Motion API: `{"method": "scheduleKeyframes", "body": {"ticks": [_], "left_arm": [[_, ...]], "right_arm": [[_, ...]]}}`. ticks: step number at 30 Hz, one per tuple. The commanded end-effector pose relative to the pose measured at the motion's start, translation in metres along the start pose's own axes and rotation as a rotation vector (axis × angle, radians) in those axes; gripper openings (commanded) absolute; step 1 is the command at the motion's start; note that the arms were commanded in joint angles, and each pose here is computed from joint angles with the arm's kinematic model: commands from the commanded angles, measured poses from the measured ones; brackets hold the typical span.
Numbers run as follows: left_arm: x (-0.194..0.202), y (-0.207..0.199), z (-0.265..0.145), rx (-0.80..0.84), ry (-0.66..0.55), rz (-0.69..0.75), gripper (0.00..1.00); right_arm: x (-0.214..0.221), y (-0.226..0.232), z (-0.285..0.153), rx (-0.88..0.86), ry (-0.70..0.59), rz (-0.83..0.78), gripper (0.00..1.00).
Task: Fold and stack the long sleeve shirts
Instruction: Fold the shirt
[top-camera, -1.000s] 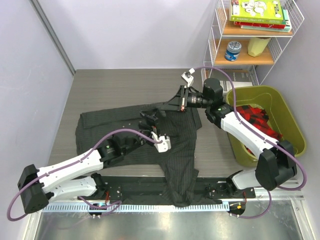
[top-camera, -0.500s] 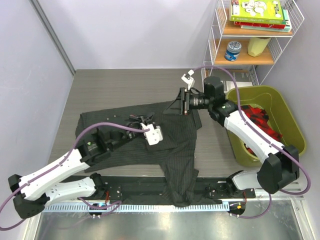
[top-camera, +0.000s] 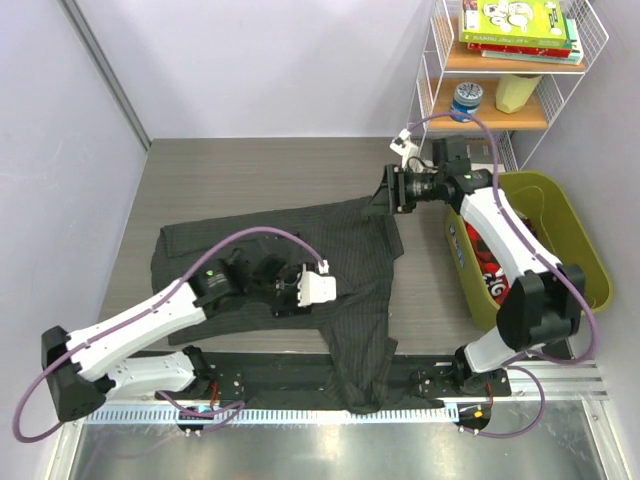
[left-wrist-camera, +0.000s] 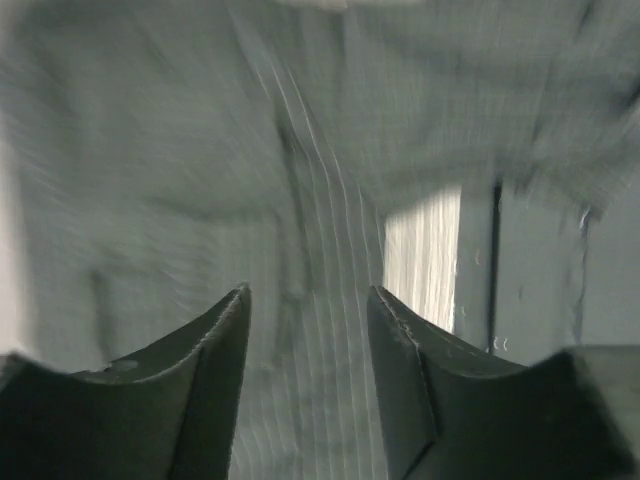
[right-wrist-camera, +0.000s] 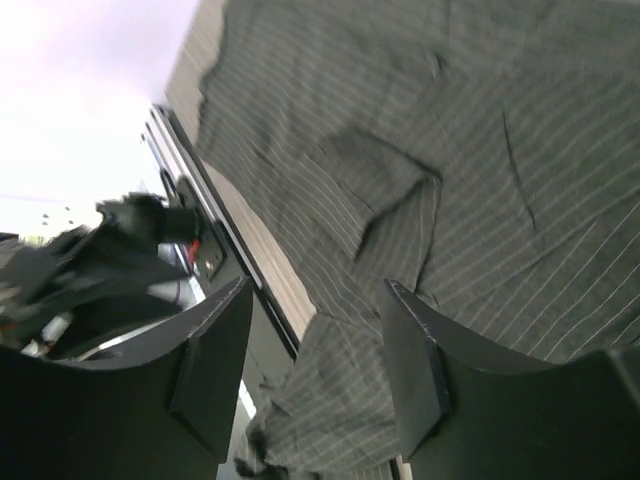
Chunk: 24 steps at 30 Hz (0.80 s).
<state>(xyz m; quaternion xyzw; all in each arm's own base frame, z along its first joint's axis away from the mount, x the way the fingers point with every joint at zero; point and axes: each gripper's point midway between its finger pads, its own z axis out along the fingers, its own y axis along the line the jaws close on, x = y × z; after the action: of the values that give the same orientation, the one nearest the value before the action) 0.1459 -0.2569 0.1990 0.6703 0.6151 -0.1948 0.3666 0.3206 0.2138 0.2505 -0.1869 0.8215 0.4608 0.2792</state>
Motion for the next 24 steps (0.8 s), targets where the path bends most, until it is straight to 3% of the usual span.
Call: {"method": "scheduleKeyframes", "body": {"ticks": [1, 2, 5, 8, 15, 24], "left_arm": [[0.062, -0.001, 0.013, 0.019, 0.145, 0.024, 0.57], [0.079, -0.002, 0.022, 0.015, 0.155, 0.068, 0.63], [0.108, 0.006, 0.032, -0.039, 0.194, 0.27, 0.68], [0.127, 0.009, 0.042, -0.064, 0.211, 0.382, 0.74], [0.141, 0.025, 0.066, -0.167, 0.206, 0.488, 0.75], [0.129, 0.037, 0.069, -0.229, 0.162, 0.53, 0.7]], "right_arm": [[0.014, -0.009, 0.013, -0.016, 0.071, -0.031, 0.58], [0.019, -0.014, 0.019, -0.021, 0.092, -0.018, 0.59], [0.024, -0.022, 0.03, -0.026, 0.129, -0.012, 0.58], [0.025, -0.03, 0.039, -0.026, 0.154, -0.009, 0.58], [0.029, -0.06, 0.063, -0.009, 0.204, 0.038, 0.54], [0.032, -0.091, 0.084, 0.04, 0.241, 0.072, 0.52]]}}
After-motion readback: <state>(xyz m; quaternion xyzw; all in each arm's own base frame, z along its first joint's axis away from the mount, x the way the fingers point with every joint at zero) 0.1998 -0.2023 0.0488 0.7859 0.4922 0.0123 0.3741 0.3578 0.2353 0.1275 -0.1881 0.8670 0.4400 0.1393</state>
